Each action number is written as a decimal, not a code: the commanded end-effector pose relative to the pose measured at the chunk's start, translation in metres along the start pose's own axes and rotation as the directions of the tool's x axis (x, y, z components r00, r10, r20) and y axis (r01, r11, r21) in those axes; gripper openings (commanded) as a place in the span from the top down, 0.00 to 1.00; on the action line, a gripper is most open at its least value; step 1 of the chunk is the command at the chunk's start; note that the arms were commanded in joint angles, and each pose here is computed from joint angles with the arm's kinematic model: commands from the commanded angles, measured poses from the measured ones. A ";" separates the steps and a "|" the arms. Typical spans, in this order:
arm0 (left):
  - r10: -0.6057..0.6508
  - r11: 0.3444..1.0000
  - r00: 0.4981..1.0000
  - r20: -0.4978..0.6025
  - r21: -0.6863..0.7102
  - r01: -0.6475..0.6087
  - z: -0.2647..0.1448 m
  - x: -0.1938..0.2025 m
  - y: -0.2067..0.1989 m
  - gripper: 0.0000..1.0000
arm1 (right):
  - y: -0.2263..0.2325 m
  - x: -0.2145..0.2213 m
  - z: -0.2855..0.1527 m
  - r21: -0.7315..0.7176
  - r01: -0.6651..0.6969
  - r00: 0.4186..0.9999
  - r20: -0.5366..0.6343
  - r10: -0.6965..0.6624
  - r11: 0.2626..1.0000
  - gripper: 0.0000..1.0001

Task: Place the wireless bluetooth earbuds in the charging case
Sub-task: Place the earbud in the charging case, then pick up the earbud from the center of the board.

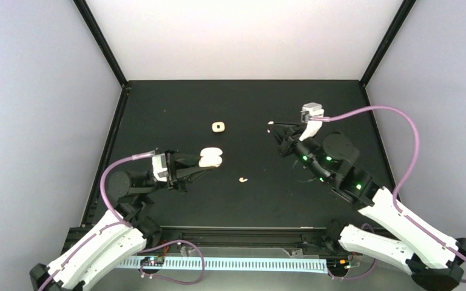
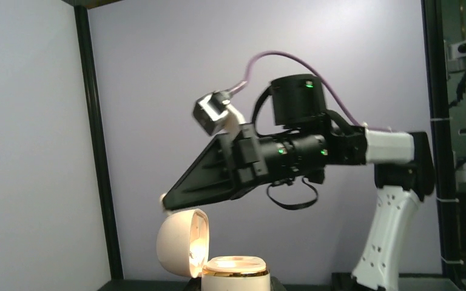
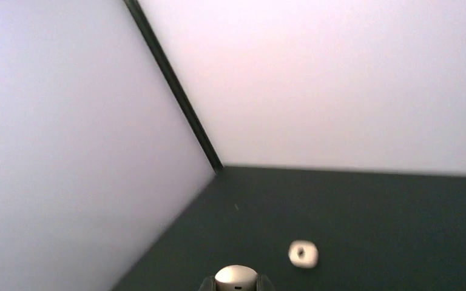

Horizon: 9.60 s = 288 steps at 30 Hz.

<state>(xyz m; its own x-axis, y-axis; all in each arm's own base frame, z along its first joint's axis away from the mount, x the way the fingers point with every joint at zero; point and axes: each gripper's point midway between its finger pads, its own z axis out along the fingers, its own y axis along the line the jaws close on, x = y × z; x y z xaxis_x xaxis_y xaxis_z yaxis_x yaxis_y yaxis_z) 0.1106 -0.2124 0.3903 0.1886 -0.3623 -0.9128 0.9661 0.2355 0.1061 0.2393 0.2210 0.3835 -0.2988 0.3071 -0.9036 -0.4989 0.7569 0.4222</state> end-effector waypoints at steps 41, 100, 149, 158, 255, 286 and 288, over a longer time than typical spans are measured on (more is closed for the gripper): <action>0.023 1.000 0.940 0.340 0.007 -0.027 0.199 -0.058 0.040 0.98 | 0.104 -0.134 -0.094 -0.417 0.276 0.895 0.440 -0.073 0.866 0.93; 0.130 0.990 0.939 0.319 0.015 -0.142 0.189 -0.065 0.017 0.98 | 0.095 -0.118 -0.073 -0.364 0.273 0.916 0.381 -0.125 0.891 0.93; 0.061 0.998 0.930 0.362 0.003 -0.067 0.178 -0.069 0.020 0.98 | 0.075 -0.146 -0.094 -0.251 0.213 0.919 0.381 -0.106 0.944 0.61; 0.060 0.998 0.932 0.357 0.009 -0.068 0.174 -0.067 0.017 0.98 | 0.078 -0.140 -0.075 -0.232 0.226 0.939 0.311 -0.148 0.946 0.61; 0.142 0.959 0.980 0.138 -0.265 -0.101 -0.037 -0.032 -0.007 0.98 | -0.119 0.355 0.055 0.116 0.400 0.456 -0.885 -0.088 0.909 0.75; 0.136 0.953 0.981 0.135 -0.287 -0.092 -0.047 -0.032 -0.006 0.98 | -0.054 0.318 0.094 0.004 0.441 0.409 -0.891 -0.198 0.897 0.60; 0.138 0.952 0.981 0.137 -0.292 -0.093 -0.048 -0.032 -0.006 0.99 | -0.058 0.320 0.096 0.006 0.453 0.399 -0.896 -0.197 0.892 0.59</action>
<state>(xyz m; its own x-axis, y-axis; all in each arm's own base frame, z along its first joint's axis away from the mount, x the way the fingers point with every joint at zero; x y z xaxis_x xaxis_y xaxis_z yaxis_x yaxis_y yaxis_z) 0.0883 -0.1649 0.3994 0.3354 -0.4461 -0.8298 0.8638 0.4971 0.0819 0.2501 0.3443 0.0759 -0.7504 -0.4908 -0.4428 -0.5644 0.8244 0.0428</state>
